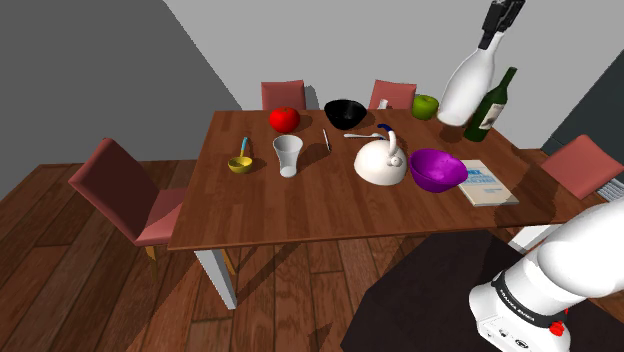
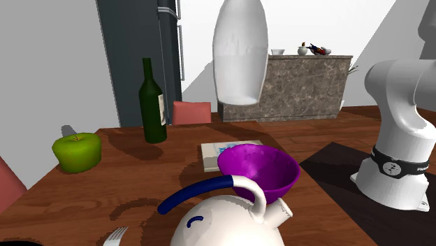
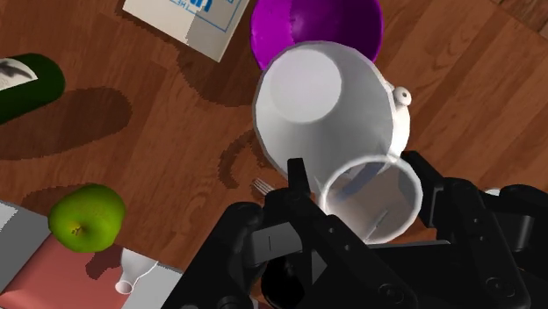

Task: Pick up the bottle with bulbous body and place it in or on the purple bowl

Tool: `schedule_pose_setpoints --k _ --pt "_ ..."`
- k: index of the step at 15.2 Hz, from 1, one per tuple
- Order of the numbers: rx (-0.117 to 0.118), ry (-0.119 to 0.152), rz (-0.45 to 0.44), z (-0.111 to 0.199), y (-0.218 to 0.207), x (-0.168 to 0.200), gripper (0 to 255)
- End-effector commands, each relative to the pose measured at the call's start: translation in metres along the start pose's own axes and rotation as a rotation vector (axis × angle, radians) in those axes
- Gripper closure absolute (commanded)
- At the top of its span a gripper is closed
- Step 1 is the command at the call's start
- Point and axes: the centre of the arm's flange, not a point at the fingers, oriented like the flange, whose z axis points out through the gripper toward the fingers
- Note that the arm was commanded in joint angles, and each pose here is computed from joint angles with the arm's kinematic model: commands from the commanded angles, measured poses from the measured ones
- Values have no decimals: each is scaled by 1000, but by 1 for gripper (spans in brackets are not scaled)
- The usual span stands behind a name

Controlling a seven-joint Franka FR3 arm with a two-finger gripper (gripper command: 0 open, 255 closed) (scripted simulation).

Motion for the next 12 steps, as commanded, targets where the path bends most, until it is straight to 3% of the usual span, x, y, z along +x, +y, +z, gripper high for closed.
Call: schedule_pose_setpoints --k 1,3,12 --pt "0 0 0 -10 -15 -18 255" --pt "0 0 0 -25 -32 -40 255" --pt "0 0 0 23 -32 -41 255"
